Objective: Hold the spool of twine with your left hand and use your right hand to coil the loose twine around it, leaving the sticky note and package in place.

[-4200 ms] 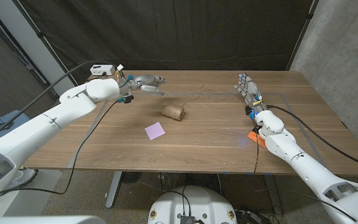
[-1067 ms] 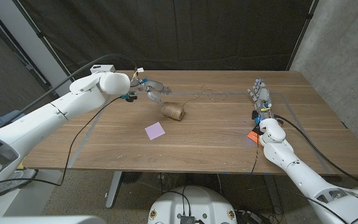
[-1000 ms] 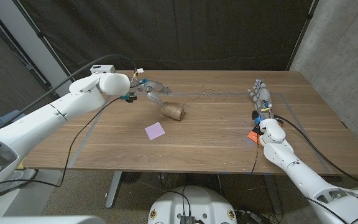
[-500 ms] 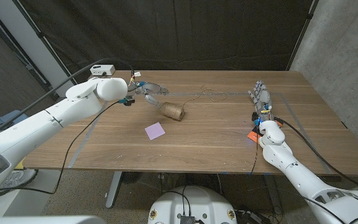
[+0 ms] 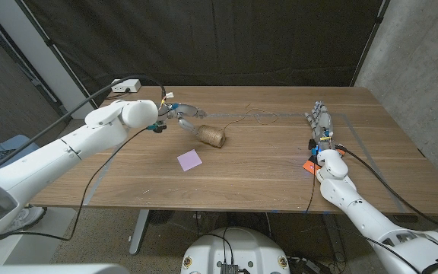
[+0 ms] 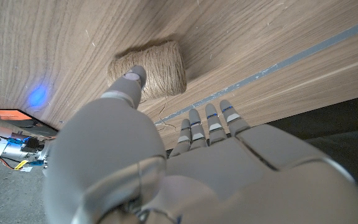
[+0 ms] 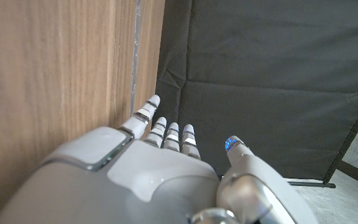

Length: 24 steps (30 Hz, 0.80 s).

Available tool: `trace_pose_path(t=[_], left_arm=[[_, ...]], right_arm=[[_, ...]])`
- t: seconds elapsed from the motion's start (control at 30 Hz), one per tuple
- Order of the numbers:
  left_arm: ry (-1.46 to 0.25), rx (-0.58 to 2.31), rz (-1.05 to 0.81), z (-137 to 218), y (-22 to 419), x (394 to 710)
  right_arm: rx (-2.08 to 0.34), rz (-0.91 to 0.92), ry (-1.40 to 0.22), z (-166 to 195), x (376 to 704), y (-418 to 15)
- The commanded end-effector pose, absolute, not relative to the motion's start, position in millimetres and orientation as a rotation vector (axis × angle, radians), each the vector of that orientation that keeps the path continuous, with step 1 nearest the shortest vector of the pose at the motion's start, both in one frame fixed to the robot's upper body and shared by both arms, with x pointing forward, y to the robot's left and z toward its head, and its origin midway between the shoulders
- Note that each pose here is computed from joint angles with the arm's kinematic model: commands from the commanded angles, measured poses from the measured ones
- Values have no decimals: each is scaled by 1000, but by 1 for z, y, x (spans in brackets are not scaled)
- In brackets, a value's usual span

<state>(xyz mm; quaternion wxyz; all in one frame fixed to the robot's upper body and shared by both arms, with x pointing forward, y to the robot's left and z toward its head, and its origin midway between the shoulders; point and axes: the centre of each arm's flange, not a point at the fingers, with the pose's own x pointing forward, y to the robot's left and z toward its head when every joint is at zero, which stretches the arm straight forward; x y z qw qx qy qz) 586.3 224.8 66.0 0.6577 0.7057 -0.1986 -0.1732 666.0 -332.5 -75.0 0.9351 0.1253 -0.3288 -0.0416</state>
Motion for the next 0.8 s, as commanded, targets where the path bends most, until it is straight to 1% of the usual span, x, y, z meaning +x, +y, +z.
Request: trace_pose_path(t=[0.03, 0.43, 0.8], left_arm=[[-450, 1619, -407, 62, 214, 596], [-456, 1632, -386, 58, 213, 596], [-455, 1639, -341, 54, 211, 588]], right_arm=[[275, -96, -670, -82, 670, -336], [290, -108, -668, -87, 674, -337], [314, -126, -667, -94, 675, -339]])
